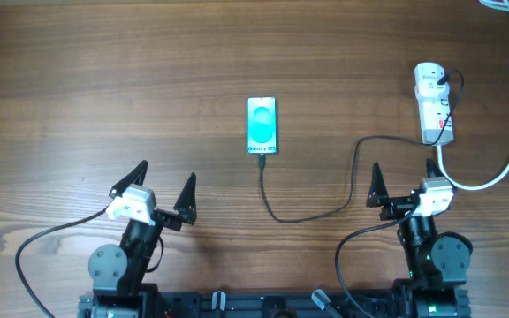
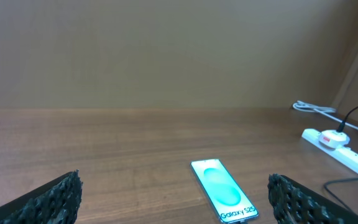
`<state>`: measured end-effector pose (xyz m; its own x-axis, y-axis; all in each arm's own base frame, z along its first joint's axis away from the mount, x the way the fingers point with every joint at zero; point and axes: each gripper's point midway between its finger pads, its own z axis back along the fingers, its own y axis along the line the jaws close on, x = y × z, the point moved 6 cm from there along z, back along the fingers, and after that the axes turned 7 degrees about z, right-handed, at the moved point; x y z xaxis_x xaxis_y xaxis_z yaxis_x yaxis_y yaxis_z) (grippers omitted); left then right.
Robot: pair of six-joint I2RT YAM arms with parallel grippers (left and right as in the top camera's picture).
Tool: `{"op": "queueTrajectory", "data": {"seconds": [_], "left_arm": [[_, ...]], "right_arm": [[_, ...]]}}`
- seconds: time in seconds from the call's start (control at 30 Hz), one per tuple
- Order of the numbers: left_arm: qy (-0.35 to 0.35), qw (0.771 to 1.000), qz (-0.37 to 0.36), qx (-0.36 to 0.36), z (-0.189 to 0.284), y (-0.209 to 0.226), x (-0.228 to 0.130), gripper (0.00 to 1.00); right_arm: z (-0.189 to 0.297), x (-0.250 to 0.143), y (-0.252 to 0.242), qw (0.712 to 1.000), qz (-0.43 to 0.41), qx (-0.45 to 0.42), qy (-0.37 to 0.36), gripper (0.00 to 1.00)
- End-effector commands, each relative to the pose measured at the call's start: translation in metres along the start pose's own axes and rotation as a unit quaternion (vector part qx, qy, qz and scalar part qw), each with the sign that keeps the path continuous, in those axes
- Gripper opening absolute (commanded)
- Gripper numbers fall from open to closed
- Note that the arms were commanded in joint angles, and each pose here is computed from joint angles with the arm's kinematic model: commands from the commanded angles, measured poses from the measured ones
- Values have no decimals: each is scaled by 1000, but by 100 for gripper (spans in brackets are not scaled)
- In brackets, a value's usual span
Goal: Plug charger to phone and switch on socket
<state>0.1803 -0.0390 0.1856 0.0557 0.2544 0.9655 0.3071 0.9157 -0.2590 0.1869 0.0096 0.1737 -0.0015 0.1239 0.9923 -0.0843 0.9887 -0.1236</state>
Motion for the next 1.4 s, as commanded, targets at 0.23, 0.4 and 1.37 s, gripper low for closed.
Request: {"op": "queueTrajectory", "data": {"seconds": [0.23,0.4,1.37], "left_arm": [[12,992,-3,129,4,33,-14,100],[13,989,-3,147,5,38,-15,100],[18,987,-42,154,7,42,-14,100]], "right_arm": [[1,1,-3,1000,5,-11,-4,100],[1,1,-3,1000,5,-11,-4,100],[1,1,-3,1000,5,-11,-4,100]]}}
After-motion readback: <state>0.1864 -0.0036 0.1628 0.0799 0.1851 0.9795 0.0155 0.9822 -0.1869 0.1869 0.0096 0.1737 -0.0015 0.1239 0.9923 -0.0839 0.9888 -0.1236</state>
